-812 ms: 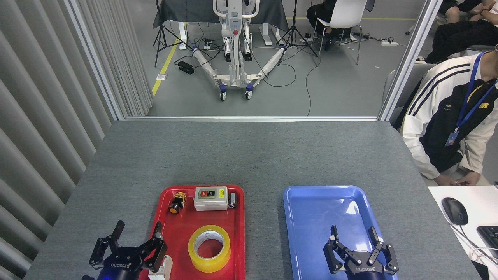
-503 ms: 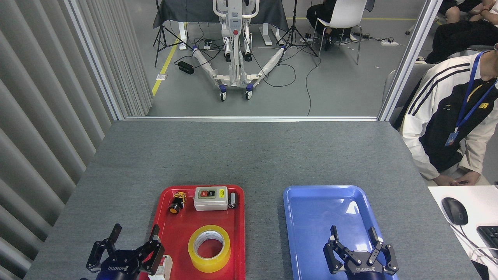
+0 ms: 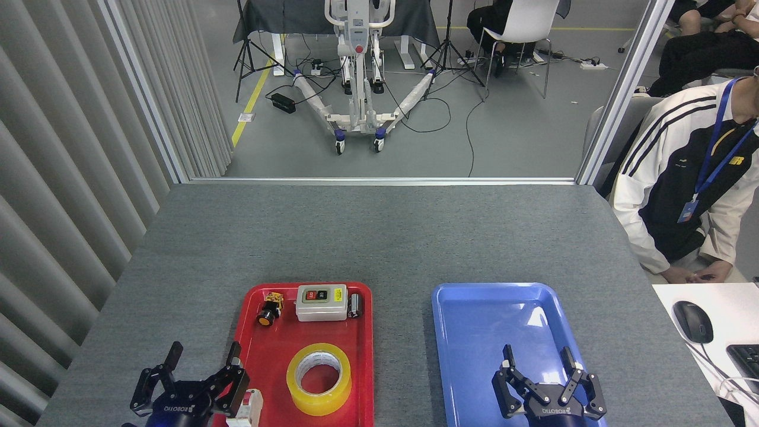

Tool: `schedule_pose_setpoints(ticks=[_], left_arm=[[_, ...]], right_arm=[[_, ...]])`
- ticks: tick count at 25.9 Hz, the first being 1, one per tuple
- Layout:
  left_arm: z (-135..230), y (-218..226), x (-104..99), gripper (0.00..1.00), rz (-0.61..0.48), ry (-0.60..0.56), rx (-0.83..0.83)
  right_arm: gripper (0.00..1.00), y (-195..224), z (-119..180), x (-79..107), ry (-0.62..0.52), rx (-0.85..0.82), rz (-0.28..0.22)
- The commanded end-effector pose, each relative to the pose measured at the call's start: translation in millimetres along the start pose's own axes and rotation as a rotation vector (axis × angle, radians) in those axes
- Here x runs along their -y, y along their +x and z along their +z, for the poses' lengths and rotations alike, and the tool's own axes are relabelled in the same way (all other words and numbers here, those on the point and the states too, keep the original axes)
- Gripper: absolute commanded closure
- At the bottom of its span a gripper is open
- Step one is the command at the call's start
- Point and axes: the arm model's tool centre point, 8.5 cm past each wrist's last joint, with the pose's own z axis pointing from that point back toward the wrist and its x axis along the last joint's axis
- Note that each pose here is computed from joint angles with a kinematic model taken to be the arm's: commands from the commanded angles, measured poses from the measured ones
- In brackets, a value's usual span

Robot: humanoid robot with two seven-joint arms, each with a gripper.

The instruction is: Place and move tape with both arms

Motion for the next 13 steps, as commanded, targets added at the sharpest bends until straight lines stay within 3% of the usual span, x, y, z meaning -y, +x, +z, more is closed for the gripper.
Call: schedule_pose_setpoints(ticks=[1, 9, 11, 13], left_arm=[[-2, 2, -1, 0.00, -0.001, 0.001, 0.002], [-25, 24, -16, 0.01, -0.027, 0.026, 0.092], [-36, 37, -16, 0.01, -0.028, -0.066, 0.133], [-46, 42, -12, 0.01, -0.020, -0.233, 0.150]], right_arm=[[0.00, 1, 0, -0.2, 0.000, 0.000, 0.005], [0.00, 1, 0, -0.1, -0.001, -0.002, 0.010], [0.00, 1, 0, -0.1, -0.001, -0.003, 0.011], [0.00, 1, 0, -0.2, -0.001, -0.004, 0.010]])
